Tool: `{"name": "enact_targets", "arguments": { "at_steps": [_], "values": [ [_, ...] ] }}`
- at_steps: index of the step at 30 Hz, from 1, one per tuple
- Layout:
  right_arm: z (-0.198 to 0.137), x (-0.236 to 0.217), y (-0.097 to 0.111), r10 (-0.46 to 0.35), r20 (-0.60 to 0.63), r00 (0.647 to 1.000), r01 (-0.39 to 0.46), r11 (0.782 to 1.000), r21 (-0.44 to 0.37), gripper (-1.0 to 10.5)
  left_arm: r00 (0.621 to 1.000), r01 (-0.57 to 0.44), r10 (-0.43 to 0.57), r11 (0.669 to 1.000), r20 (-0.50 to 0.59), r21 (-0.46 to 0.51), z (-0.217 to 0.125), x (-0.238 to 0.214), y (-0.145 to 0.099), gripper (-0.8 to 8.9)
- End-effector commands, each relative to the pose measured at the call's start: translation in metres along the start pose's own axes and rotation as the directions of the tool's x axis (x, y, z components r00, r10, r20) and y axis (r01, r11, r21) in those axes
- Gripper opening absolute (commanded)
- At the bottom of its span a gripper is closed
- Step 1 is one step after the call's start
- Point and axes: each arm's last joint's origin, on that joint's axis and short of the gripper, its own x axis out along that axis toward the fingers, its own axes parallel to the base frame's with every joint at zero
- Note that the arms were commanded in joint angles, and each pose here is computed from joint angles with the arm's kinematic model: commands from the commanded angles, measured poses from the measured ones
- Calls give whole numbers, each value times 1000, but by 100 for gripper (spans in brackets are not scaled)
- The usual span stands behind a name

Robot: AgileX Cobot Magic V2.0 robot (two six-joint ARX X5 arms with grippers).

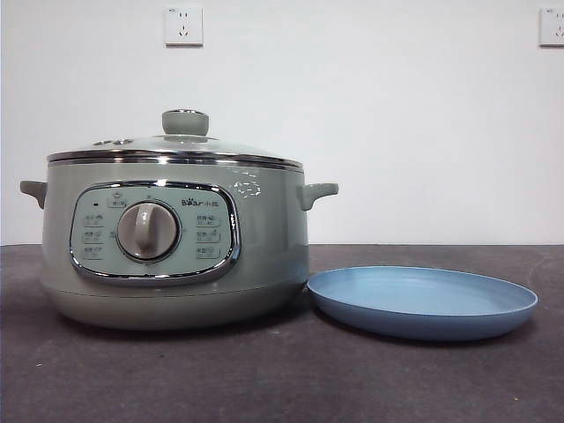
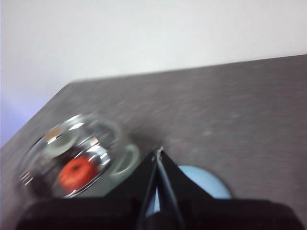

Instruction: Take the pumpkin out from the steamer,put the pumpkin in the blue plate,close the lid

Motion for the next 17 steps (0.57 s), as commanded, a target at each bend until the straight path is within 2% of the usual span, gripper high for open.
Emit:
{"name": "enact_targets", "arguments": {
  "at_steps": [1,2,5,6,9,12,17],
  "values": [
    [13,6,2,96,-54,994,-100,992,-76,8,998,54,-51,996,-38,76,15,2,-2,-3],
    [16,8,2,126,-72,989,-131,989,-75,14,996,72,-68,994,-49,82,19,4,-3,-3],
    [25,16,1,203,-118,972,-211,976,-59,184,992,115,-110,990,-68,81,32,7,-4,41],
    [27,19,1,217,-129,968,-225,973,-50,279,991,119,-114,990,-69,81,36,8,-4,148],
    [31,26,-2,215,-147,965,-222,974,-34,449,990,127,-121,988,-70,85,42,11,-6,485],
    [31,31,-5,213,-159,964,-219,975,-23,502,988,134,-127,988,-85,83,44,17,-6,500],
    [31,35,-7,212,-170,962,-217,976,-13,503,978,173,-162,982,-132,71,42,37,-5,500]
  ]
}}
